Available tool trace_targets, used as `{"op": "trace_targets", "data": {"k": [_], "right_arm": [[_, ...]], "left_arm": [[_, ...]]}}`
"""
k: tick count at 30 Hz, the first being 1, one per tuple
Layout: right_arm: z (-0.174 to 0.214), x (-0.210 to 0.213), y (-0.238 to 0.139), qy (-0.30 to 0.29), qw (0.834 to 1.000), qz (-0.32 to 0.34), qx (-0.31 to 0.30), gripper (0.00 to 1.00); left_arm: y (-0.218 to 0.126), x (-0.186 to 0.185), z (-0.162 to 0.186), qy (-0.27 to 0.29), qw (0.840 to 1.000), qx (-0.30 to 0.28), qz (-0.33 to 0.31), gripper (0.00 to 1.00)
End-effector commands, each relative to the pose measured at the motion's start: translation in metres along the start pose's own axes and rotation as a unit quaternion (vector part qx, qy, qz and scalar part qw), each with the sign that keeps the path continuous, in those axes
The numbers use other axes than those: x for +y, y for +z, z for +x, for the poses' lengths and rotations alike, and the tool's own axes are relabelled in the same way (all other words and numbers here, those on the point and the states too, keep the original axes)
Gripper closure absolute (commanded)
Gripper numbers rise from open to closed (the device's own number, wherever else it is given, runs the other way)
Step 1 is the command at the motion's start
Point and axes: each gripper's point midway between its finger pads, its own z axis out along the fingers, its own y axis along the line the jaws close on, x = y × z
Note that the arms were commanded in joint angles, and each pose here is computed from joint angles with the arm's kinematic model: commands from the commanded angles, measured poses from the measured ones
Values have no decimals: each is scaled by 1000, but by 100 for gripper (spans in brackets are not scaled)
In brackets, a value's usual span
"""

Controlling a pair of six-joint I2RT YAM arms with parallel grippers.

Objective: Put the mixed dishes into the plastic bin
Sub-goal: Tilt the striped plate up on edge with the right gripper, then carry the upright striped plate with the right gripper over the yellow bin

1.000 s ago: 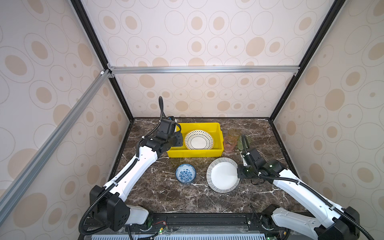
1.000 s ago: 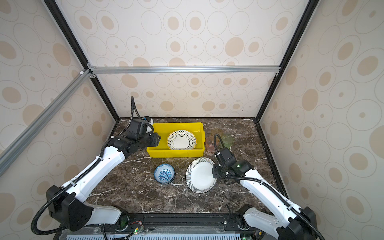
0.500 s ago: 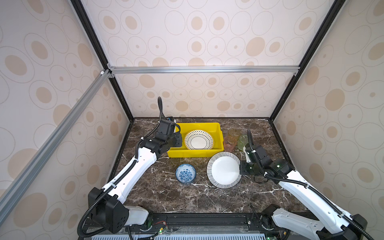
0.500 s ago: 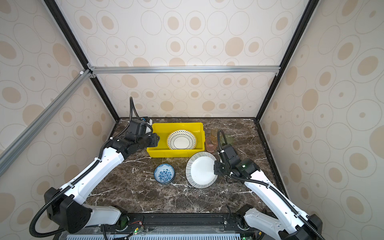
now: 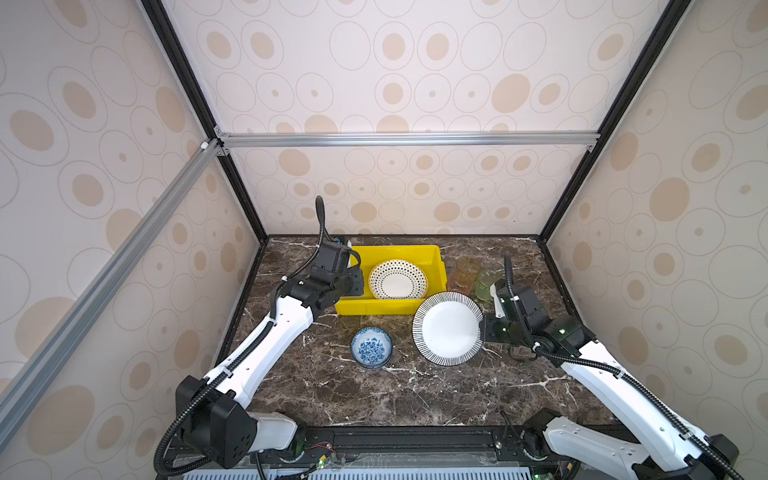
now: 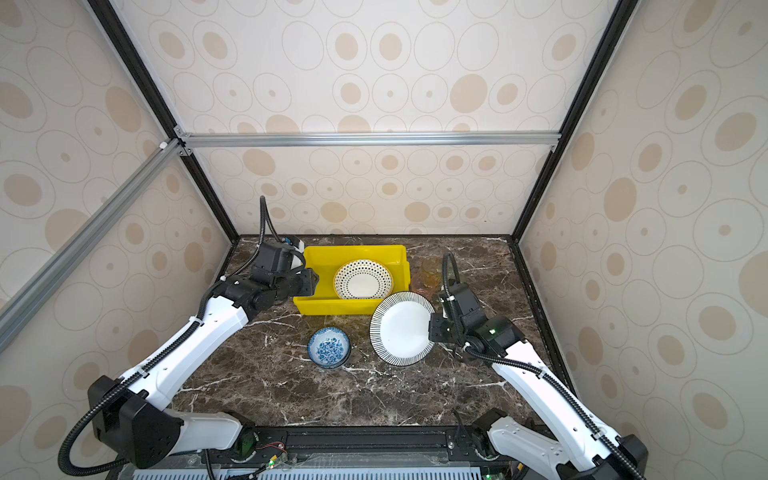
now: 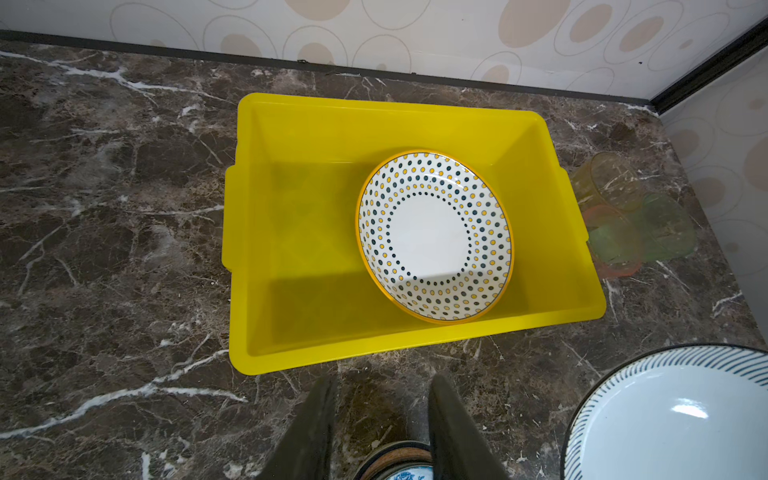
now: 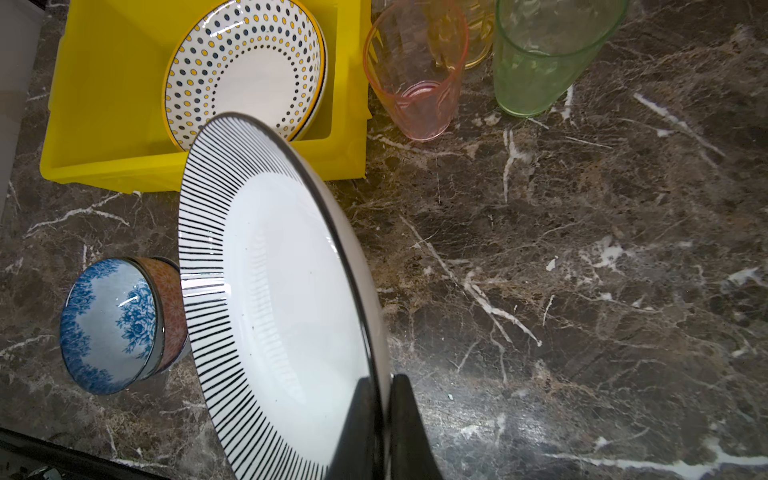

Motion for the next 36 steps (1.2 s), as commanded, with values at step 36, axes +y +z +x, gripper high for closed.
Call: {"op": "trace_targets", "data": {"k": [36], "right_arm": [[-135, 58, 24, 122, 971, -161, -125, 100]], "left_arm": [[3, 15, -17, 21, 999, -34, -32, 62]]}}
